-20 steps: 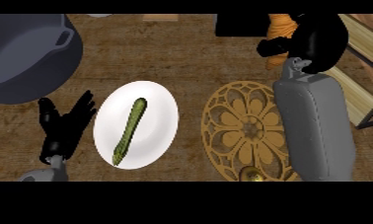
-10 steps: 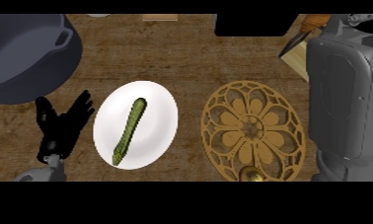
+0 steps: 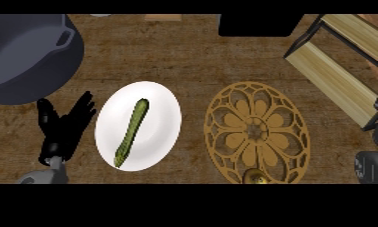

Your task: Pick the croissant from the placemat and place it in the tiered shelf

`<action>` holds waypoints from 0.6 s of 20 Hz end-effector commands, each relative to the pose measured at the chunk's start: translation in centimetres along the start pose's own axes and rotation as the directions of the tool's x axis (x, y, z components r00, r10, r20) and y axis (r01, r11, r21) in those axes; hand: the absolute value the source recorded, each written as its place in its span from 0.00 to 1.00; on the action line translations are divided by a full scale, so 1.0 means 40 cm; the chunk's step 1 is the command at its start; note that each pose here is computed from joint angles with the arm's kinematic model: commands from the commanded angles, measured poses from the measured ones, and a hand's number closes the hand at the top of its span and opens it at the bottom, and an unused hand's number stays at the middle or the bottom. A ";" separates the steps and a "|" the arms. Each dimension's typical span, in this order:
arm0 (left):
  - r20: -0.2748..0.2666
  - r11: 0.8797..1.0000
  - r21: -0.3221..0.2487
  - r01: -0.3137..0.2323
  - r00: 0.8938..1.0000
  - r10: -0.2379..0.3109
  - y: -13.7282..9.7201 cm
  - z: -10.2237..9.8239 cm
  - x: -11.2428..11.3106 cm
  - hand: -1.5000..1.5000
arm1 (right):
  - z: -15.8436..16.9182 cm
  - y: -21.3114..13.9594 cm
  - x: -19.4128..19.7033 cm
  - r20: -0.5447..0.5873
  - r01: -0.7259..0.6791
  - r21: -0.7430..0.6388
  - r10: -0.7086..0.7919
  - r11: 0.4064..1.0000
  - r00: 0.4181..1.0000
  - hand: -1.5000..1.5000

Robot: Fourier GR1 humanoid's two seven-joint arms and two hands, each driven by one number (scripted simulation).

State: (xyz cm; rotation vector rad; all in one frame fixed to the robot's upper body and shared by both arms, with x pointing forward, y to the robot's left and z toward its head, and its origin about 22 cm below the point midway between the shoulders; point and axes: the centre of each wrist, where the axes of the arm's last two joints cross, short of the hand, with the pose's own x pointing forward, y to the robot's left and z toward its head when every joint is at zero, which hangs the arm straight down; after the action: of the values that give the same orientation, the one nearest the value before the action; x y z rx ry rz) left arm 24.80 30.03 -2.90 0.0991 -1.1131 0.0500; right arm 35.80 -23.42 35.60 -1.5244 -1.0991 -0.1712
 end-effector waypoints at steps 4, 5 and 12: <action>0.001 1.000 -0.016 -0.006 1.000 0.006 0.022 0.011 0.029 0.50 | -0.166 -0.049 -0.062 -0.067 -0.037 0.074 0.042 0.997 0.997 1.00; -0.007 1.000 -0.013 -0.017 1.000 0.017 -0.013 -0.015 0.011 0.50 | -0.171 -0.041 -0.067 -0.056 -0.052 0.096 0.057 0.994 0.997 1.00; 0.005 1.000 -0.017 -0.002 1.000 0.002 -0.053 -0.010 -0.015 0.50 | -0.266 0.027 -0.168 -0.034 -0.134 0.134 0.140 0.982 0.990 1.00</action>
State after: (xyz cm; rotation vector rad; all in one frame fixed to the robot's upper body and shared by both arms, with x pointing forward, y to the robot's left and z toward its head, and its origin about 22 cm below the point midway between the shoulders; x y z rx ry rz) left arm 25.14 29.44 -2.89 0.0902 -1.1177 0.0442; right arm 37.32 -32.65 35.21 -1.4720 -0.9786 -0.0665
